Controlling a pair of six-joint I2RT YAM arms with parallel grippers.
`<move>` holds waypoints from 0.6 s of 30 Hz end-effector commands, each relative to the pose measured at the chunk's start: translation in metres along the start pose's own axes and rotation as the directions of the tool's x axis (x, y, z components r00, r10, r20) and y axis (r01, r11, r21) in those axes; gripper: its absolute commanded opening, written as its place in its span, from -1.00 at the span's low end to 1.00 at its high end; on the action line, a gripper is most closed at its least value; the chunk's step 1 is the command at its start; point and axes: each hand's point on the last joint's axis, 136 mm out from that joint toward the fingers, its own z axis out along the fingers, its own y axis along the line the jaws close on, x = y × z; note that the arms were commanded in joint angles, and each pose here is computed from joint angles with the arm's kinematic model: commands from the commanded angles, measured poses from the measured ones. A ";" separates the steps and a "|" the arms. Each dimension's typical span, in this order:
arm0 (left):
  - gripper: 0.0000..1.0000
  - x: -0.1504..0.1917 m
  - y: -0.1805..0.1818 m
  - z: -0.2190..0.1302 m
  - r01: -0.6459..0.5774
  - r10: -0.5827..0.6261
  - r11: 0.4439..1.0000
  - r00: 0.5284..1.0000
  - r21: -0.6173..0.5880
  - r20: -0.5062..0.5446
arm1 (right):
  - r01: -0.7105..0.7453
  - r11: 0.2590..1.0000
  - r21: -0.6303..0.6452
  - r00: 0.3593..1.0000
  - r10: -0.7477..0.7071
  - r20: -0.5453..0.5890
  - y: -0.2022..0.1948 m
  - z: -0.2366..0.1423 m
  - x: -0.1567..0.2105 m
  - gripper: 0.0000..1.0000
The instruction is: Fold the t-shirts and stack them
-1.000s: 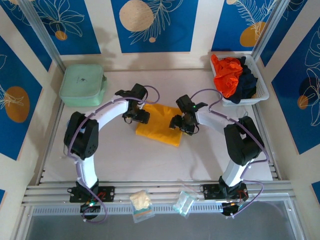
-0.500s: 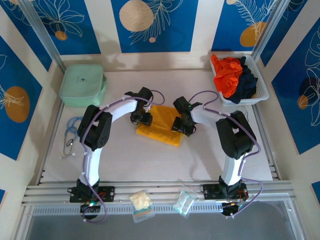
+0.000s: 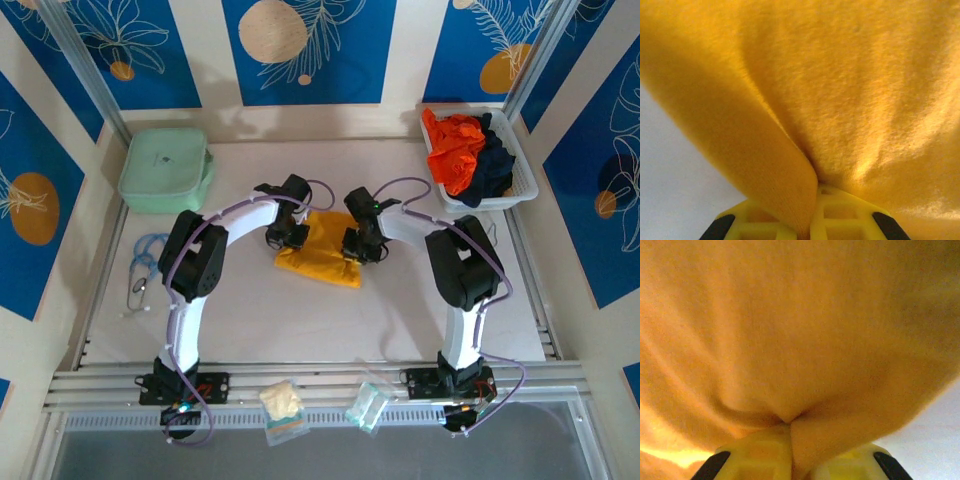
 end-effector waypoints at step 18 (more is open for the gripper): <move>-1.00 -0.102 0.079 0.045 0.091 -0.088 0.990 0.995 -0.109 0.036 | 0.155 0.985 -0.071 0.984 -0.148 0.099 0.015 0.020 -0.143 -1.00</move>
